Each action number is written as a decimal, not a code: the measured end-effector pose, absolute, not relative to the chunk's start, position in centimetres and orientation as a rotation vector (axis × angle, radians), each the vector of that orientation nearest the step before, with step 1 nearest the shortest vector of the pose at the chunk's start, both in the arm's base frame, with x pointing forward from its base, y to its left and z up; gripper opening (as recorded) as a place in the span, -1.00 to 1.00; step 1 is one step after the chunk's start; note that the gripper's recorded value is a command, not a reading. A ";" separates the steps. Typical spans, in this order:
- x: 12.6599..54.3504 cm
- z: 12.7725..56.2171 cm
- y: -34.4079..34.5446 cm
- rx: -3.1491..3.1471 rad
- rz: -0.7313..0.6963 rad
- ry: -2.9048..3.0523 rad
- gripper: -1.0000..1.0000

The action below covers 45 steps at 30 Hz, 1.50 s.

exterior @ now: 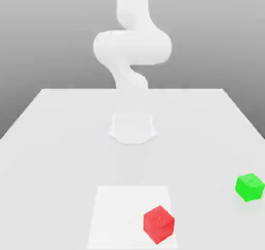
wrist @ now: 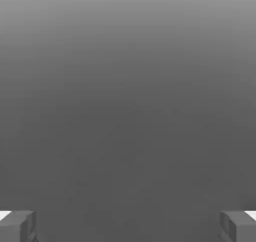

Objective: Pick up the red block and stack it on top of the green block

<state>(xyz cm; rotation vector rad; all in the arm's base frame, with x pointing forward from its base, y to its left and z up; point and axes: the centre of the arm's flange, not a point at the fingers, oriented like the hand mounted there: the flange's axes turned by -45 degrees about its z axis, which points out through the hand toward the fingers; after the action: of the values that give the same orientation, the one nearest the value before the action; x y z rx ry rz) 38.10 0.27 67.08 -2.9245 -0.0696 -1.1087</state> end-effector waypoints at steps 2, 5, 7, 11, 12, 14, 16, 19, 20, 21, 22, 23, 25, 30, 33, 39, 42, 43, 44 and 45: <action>40.7 63.5 0.7 -2.951 -1.013 -0.146 0.00; 43.8 58.0 1.4 -2.980 -0.877 -0.256 0.00; 45.4 54.2 2.0 -2.996 -0.787 -0.328 0.00; 47.7 46.4 3.3 -3.017 -0.607 -0.472 0.00; 48.0 44.4 3.6 -3.020 -0.561 -0.507 0.00; 48.4 40.5 4.2 -3.024 -0.471 -0.579 0.00; 48.5 36.5 4.7 -3.025 -0.379 -0.650 0.00; 48.0 30.6 5.7 -3.019 -0.242 -0.766 0.00; 47.7 28.7 5.9 -3.015 -0.196 -0.803 0.00; 47.3 26.8 6.0 -3.013 -0.150 -0.836 0.00; 46.8 25.0 6.0 -3.009 -0.103 -0.869 0.00; 46.3 23.2 6.0 -3.005 -0.057 -0.902 0.00; 45.9 20.2 6.0 -2.999 -0.015 -0.934 0.00; 45.7 15.2 6.0 -2.997 -0.001 -0.943 -1.00; 45.7 15.2 6.0 -2.997 0.000 -0.943 -1.00; 45.8 17.9 6.0 -2.997 0.001 -0.945 -1.00; 45.4 20.8 7.4 -2.991 0.002 -0.953 -1.00; 45.0 21.2 9.3 -2.986 0.002 -0.965 -1.00; 44.5 21.5 11.3 -2.980 0.003 -0.978 -1.00; 43.9 21.8 13.4 -2.974 0.003 -0.992 -1.00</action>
<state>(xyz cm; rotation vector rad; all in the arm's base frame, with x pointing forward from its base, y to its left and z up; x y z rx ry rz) 43.86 13.40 21.82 -2.9737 -0.9921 0.0032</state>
